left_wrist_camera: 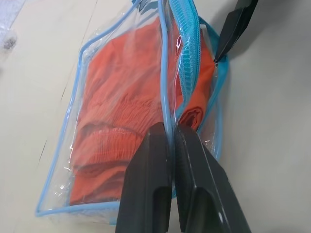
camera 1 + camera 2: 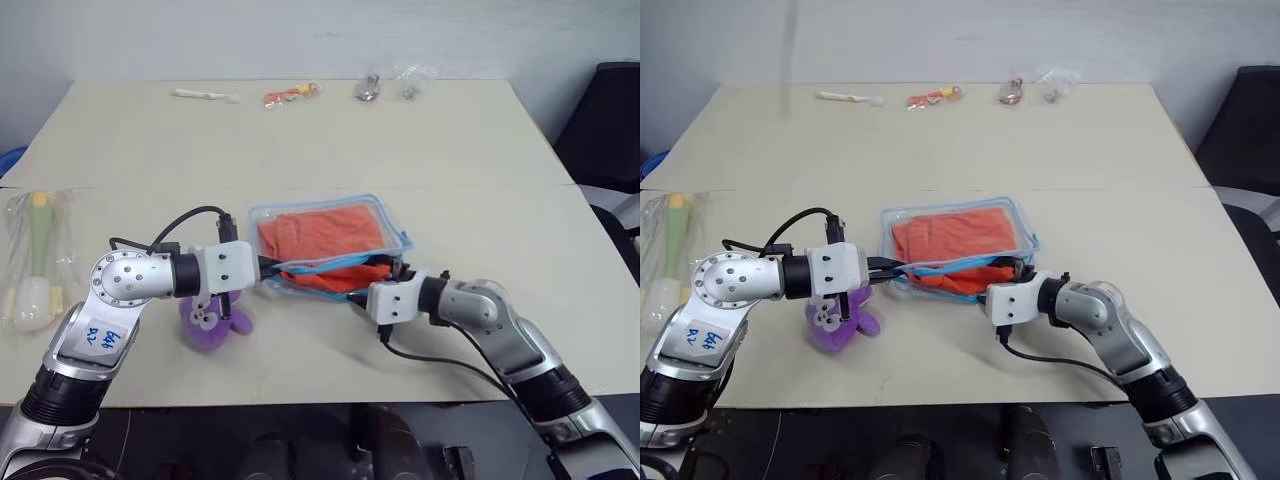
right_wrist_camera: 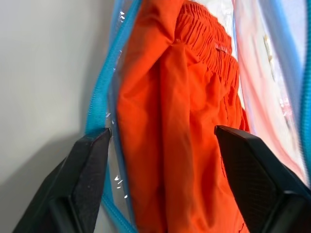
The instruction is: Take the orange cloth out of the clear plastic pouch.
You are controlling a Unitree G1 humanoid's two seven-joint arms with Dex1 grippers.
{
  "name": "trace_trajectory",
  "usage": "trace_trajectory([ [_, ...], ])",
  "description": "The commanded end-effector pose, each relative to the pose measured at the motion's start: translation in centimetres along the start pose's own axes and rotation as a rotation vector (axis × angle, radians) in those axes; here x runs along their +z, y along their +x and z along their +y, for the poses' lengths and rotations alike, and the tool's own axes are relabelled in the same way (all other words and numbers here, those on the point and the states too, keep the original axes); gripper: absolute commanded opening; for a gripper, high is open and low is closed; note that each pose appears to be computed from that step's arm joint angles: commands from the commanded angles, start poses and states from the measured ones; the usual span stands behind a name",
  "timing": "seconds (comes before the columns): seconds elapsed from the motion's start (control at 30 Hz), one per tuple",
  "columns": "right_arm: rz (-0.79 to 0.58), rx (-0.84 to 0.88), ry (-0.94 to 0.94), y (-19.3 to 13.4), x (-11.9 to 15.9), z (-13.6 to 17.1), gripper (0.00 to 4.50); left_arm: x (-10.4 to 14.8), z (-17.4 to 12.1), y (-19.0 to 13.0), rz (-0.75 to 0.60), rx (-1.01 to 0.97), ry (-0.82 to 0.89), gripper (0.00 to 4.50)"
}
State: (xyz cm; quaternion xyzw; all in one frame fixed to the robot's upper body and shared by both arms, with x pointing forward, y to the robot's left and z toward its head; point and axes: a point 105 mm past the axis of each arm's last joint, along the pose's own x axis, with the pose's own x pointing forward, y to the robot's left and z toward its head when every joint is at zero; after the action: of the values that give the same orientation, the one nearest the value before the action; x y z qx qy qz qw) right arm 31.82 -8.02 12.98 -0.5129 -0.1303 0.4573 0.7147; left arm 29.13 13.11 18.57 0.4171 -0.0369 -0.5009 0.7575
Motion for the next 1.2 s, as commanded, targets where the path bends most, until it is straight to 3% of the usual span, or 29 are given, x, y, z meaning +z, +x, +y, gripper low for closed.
trace_trajectory([
  [0.03,-0.013,-0.013,0.022,0.3,0.2,-0.1,3.54,1.2,0.0,0.0,-0.028,0.01,0.041,0.19],
  [0.47,0.019,0.0,-0.012,2.7,0.4,-0.2,3.54,1.4,-0.1,0.2,-0.038,0.016,0.032,0.19],
  [0.8,-0.03,-0.031,0.266,3.4,1.2,-1.3,3.54,1.2,-0.6,0.2,-0.032,0.005,0.036,0.19],
  [0.9,-0.02,-0.037,0.284,3.3,1.0,-1.6,3.54,1.2,-0.7,0.2,-0.032,0.003,0.035,0.19],
  [1.03,0.021,-0.028,0.15,3.5,0.4,-1.3,3.54,1.3,-0.7,0.3,-0.035,0.003,0.035,0.19],
  [1.2,-0.019,-0.096,0.329,4.3,1.2,-2.5,3.54,1.0,-0.8,0.3,-0.03,0.004,0.026,0.19],
])
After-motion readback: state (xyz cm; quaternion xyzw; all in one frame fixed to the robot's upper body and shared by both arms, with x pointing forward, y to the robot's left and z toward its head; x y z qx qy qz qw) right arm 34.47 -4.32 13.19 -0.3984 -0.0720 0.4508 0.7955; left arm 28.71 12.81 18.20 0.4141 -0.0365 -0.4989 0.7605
